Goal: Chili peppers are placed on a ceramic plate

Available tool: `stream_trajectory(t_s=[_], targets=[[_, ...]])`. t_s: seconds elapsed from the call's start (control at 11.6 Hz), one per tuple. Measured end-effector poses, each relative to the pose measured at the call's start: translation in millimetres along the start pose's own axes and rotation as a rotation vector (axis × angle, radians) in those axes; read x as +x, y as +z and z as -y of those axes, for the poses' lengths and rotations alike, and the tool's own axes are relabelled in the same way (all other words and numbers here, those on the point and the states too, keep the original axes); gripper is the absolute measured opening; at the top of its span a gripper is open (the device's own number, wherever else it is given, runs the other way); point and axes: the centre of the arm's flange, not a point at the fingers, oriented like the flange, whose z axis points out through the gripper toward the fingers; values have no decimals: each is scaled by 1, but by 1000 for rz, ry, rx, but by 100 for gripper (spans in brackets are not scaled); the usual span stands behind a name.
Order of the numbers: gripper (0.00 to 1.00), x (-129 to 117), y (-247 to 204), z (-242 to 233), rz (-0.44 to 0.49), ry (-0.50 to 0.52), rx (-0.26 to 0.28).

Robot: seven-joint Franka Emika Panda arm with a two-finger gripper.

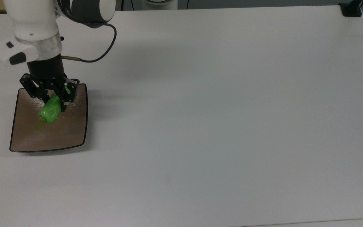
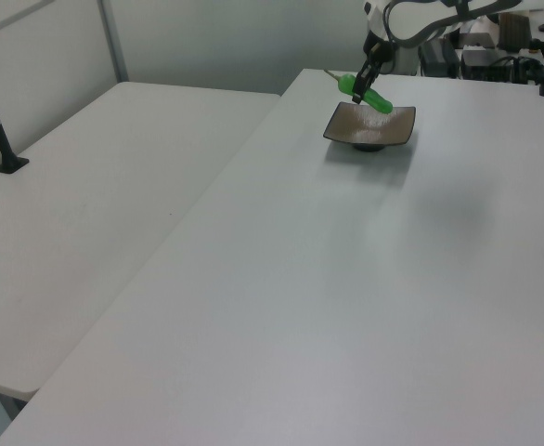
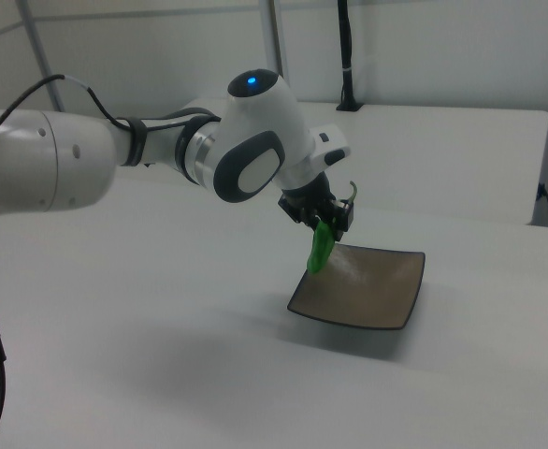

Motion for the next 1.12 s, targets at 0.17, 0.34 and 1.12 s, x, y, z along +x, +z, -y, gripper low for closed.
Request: stream_trajectory(t_s=[0.17, 0.34, 1.12], targets=[[52, -2, 11, 0, 7, -1, -4], [78, -1, 11, 0, 5, -5, -5], [100, 1, -14, 61, 144, 49, 95]])
